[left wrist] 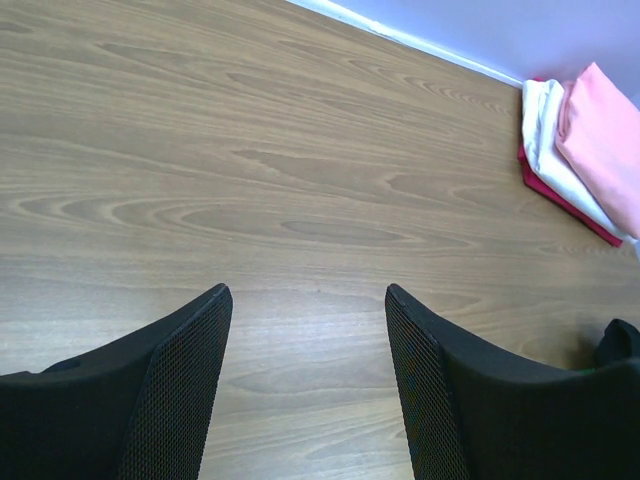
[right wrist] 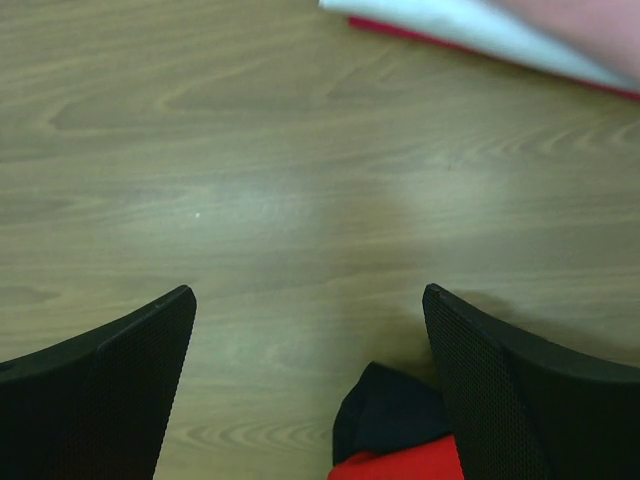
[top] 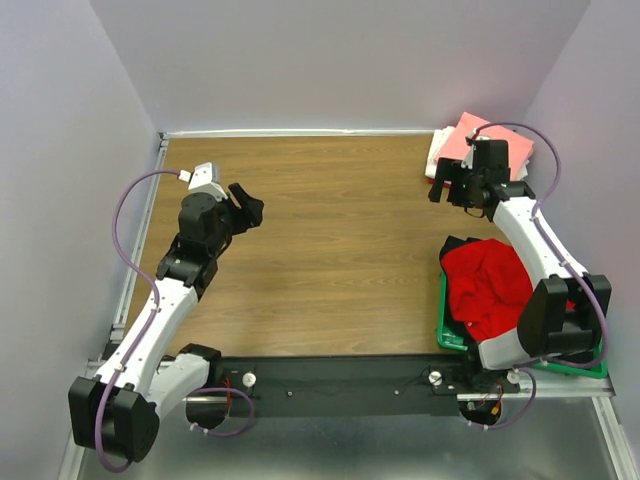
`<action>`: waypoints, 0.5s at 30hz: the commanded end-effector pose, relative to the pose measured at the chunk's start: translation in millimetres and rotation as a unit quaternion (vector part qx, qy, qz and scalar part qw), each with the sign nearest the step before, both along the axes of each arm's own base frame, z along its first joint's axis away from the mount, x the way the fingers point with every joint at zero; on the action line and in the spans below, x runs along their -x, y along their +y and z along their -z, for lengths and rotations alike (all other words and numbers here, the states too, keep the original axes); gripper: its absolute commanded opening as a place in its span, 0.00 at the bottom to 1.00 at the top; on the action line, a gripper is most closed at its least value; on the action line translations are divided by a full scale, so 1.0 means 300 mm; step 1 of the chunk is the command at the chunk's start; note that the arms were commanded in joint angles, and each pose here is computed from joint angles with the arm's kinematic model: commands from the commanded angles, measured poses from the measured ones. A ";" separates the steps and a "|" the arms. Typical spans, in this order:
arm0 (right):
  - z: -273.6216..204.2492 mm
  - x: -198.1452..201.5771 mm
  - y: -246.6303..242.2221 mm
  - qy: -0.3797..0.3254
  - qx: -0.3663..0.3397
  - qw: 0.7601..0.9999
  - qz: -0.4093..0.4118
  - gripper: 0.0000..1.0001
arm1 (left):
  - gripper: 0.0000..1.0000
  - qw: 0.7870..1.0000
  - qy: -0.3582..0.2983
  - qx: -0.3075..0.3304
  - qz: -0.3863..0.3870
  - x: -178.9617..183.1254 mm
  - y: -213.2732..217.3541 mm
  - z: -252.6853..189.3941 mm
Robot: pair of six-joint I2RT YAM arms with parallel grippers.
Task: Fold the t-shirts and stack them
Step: Reset both grippers
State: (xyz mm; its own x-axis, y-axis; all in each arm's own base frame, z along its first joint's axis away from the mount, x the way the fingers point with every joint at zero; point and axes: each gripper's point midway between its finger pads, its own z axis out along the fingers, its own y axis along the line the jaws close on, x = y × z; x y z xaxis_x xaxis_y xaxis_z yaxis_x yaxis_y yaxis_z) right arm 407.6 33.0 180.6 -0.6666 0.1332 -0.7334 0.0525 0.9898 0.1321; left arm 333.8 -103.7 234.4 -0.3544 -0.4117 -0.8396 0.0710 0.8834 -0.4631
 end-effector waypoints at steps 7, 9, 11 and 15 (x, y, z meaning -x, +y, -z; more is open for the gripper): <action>-0.030 0.085 0.050 -0.016 -0.055 0.998 0.009 1.00 | 0.71 0.999 -0.034 -0.025 -0.021 -0.008 0.040 -0.041; -0.024 0.101 0.052 -0.013 -0.062 0.998 0.013 1.00 | 0.71 0.998 -0.043 -0.026 -0.021 -0.010 0.041 -0.056; -0.010 0.115 0.054 -0.007 -0.067 0.998 0.016 1.00 | 0.71 0.998 -0.047 -0.026 -0.019 -0.010 0.039 -0.062; 0.011 0.148 0.047 0.002 -0.064 0.998 0.022 1.00 | 0.70 0.998 -0.054 -0.027 -0.010 -0.010 0.031 -0.070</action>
State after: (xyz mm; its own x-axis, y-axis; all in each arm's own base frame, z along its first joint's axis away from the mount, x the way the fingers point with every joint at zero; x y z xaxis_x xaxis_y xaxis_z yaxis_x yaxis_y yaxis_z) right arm 372.4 43.8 182.2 -0.6521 0.2327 -0.7215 0.0859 0.9683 0.2347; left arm 335.5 -98.0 243.0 -0.3077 -0.3836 -0.8707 0.0821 0.9010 -0.4260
